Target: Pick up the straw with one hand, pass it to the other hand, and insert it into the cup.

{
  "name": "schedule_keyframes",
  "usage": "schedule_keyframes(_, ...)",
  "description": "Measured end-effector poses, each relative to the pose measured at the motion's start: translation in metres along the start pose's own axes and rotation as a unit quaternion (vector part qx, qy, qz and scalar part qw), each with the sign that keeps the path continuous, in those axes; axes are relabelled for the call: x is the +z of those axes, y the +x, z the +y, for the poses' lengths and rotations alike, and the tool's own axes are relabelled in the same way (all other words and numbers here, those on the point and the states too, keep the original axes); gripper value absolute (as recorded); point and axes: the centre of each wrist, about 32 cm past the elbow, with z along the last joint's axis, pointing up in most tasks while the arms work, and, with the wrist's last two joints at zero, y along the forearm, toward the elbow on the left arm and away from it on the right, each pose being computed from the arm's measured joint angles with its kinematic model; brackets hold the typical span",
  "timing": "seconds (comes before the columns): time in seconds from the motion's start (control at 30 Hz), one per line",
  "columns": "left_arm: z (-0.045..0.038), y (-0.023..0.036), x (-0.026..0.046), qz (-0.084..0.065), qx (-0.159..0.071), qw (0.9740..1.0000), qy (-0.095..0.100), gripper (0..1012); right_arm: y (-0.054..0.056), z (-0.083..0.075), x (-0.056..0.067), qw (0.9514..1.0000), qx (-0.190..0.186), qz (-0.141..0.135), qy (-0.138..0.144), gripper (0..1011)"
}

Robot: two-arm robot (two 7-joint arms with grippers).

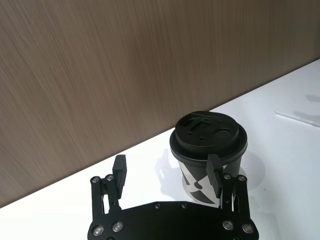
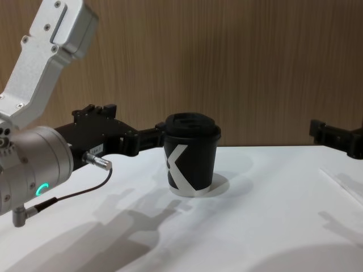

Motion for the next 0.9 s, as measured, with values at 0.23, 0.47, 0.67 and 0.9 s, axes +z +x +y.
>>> schedule_keyframes(0.23, 0.0000, 0.0000, 0.0000, 0.000, 0.000, 1.0000, 0.000, 1003, 0.0000, 0.0000, 0.0000, 1.0000, 0.000, 0.000, 0.000, 1001)
schedule_keyframes(0.47, 0.0000, 0.0000, 0.0000, 0.000, 0.000, 1.0000, 0.000, 1003, 0.0000, 0.0000, 0.0000, 1.0000, 0.000, 0.000, 0.000, 1001)
schedule_keyframes(0.67, 0.0000, 0.0000, 0.0000, 0.000, 0.000, 1.0000, 0.000, 1003, 0.0000, 0.0000, 0.0000, 1.0000, 0.000, 0.000, 0.000, 1001)
schedule_keyframes(0.9, 0.0000, 0.0000, 0.0000, 0.000, 0.000, 1.0000, 0.000, 1003, 0.0000, 0.0000, 0.0000, 1.0000, 0.000, 0.000, 0.000, 1001)
